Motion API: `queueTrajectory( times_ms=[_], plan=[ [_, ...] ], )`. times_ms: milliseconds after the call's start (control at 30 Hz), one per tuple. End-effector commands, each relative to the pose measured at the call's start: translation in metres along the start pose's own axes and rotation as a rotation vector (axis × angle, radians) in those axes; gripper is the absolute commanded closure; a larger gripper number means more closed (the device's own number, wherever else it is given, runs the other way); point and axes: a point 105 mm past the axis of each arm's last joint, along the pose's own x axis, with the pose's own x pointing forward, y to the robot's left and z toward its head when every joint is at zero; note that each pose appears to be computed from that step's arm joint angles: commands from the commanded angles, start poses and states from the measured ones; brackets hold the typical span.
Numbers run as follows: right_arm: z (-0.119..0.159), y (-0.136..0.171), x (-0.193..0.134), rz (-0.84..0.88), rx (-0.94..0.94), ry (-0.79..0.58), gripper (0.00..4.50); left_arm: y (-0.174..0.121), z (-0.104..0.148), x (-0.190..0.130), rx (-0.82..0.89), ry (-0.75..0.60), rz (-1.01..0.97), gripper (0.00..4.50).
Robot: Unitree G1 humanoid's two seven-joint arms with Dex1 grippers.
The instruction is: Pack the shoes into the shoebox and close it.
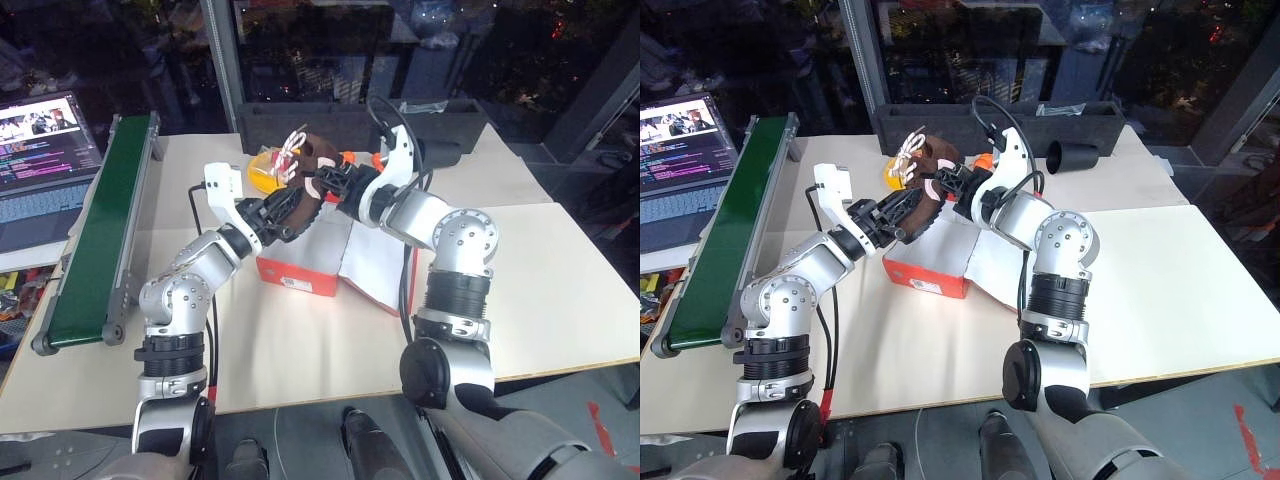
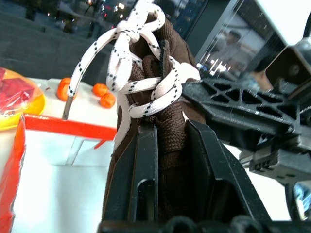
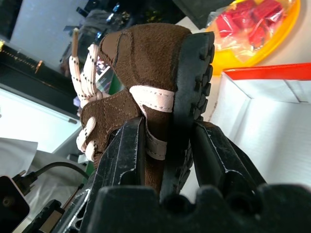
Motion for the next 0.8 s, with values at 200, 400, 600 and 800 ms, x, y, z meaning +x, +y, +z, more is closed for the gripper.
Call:
queueTrajectory(
  times_ms=[200, 400, 600, 800],
  plan=[
    [0.025, -0.022, -0.011, -0.103, 0.027, -0.131, 2.99, 0.008, -0.002, -0.010, 0.206, 0.080, -0.048, 2.16],
    [0.004, -0.064, -0.004, -0.240, 0.047, -0.003, 2.99, 0.028, 0.006, -0.029, 0.326, 0.189, -0.140, 2.16],
    [-0.027, -0.098, 0.009, -0.329, 0.038, 0.140, 2.99, 0.024, 0.014, -0.034, 0.422, 0.281, -0.288, 2.16],
    [-0.035, -0.126, 0.016, -0.405, -0.053, 0.202, 2.99, 0.017, 0.012, -0.032, 0.440, 0.294, -0.334, 2.16]
  ],
)
